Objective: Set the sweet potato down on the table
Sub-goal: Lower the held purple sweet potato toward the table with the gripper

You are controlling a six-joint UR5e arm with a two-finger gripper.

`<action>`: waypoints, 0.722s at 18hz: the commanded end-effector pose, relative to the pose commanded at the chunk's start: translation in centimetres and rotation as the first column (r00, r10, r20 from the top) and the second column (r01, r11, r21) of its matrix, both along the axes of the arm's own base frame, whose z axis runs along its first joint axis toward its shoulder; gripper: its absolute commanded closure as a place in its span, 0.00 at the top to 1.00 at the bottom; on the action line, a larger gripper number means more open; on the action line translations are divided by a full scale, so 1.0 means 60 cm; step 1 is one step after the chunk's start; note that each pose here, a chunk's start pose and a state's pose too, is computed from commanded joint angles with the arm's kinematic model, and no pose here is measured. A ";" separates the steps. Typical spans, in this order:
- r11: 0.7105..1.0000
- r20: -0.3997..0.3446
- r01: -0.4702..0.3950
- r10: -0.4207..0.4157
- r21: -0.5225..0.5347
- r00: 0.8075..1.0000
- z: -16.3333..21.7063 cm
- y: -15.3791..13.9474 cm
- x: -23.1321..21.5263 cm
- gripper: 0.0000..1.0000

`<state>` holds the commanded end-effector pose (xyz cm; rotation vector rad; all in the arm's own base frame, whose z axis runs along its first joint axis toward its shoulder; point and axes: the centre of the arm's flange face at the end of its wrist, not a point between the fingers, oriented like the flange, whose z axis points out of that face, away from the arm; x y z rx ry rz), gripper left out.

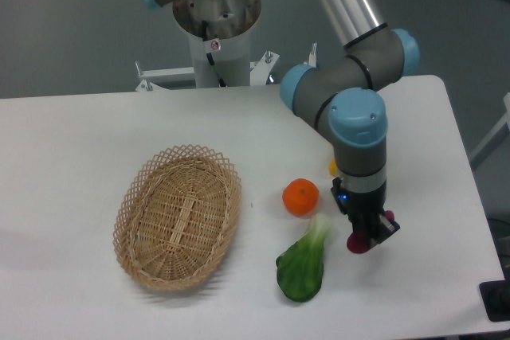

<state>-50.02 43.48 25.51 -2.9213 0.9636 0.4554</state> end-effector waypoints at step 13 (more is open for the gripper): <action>0.999 0.023 0.040 -0.039 -0.029 0.999 -0.065 -0.035 0.024 0.50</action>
